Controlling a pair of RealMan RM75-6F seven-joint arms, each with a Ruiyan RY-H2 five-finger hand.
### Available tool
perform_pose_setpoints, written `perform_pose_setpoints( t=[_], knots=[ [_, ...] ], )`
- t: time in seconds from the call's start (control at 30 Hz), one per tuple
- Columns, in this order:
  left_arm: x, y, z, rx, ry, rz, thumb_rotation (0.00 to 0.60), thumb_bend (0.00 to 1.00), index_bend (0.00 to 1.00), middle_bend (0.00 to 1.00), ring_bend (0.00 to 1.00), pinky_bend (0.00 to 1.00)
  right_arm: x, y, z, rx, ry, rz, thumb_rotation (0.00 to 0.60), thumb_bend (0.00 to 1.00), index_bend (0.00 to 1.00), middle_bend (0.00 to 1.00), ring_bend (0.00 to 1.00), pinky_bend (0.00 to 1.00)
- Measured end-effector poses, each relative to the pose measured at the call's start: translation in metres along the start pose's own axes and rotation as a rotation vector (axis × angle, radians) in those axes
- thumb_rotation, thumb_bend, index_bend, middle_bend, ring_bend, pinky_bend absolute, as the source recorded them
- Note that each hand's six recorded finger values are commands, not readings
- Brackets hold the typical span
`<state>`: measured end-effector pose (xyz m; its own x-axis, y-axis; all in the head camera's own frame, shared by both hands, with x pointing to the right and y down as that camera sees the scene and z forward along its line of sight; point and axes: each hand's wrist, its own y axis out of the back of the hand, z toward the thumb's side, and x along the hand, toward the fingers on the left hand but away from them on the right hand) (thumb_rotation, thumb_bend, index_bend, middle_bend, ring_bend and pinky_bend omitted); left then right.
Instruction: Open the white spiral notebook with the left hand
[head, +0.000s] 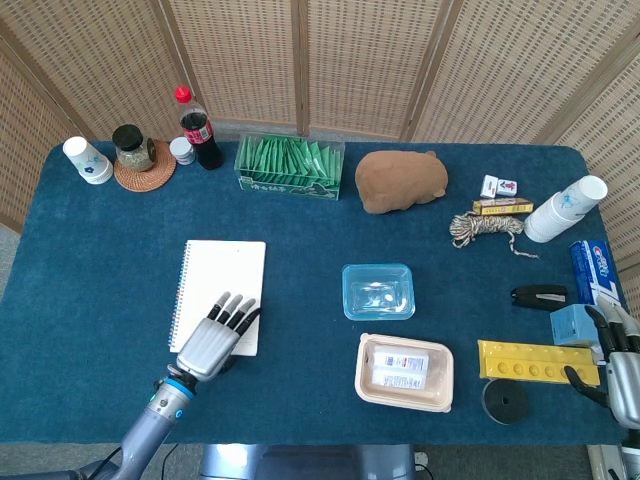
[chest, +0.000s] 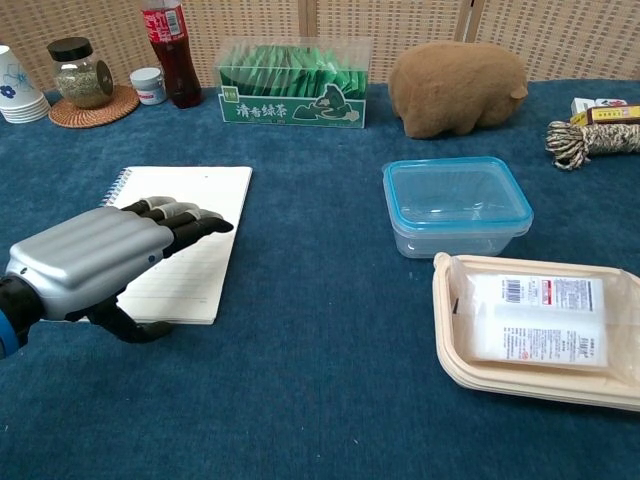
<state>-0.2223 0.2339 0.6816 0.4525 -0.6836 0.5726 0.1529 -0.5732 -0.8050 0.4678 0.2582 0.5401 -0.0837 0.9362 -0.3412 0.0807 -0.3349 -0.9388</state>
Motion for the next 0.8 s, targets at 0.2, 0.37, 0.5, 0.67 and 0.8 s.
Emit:
perform_pose_setpoints(
  t=[0.2, 0.37, 0.5, 0.67, 0.8],
  knots=[
    [0.0032, -0.0007, 0.0014, 0.003, 0.000, 0.002, 0.600, 0.23, 0.03, 0.00, 0.00, 0.00, 0.0016, 0.0010, -0.0018, -0.003, -0.005, -0.006, 0.600, 0.24, 0.09, 0.09, 0.07, 0.14],
    [0.0049, 0.0010, 0.0021, -0.002, 0.005, 0.014, 0.600, 0.23, 0.03, 0.00, 0.00, 0.00, 0.0033, 0.0018, -0.0042, -0.004, -0.010, -0.009, 0.600, 0.24, 0.09, 0.09, 0.07, 0.14],
    [0.0066, 0.0003, 0.0015, -0.004, 0.011, 0.013, 0.600, 0.23, 0.04, 0.02, 0.00, 0.00, 0.0038, 0.0022, -0.0054, -0.008, -0.012, -0.014, 0.600, 0.24, 0.09, 0.09, 0.07, 0.14],
    [0.0089, 0.0014, -0.0016, -0.020, 0.031, 0.024, 0.600, 0.23, 0.06, 0.04, 0.00, 0.00, 0.0047, 0.0025, -0.0067, -0.011, -0.014, -0.018, 0.600, 0.24, 0.09, 0.09, 0.07, 0.14],
    [0.0102, 0.0020, -0.0044, -0.031, 0.045, 0.030, 0.600, 0.24, 0.08, 0.07, 0.00, 0.00, 0.0051, 0.0032, -0.0071, -0.014, -0.014, -0.023, 0.600, 0.24, 0.09, 0.09, 0.07, 0.14]
  ],
)
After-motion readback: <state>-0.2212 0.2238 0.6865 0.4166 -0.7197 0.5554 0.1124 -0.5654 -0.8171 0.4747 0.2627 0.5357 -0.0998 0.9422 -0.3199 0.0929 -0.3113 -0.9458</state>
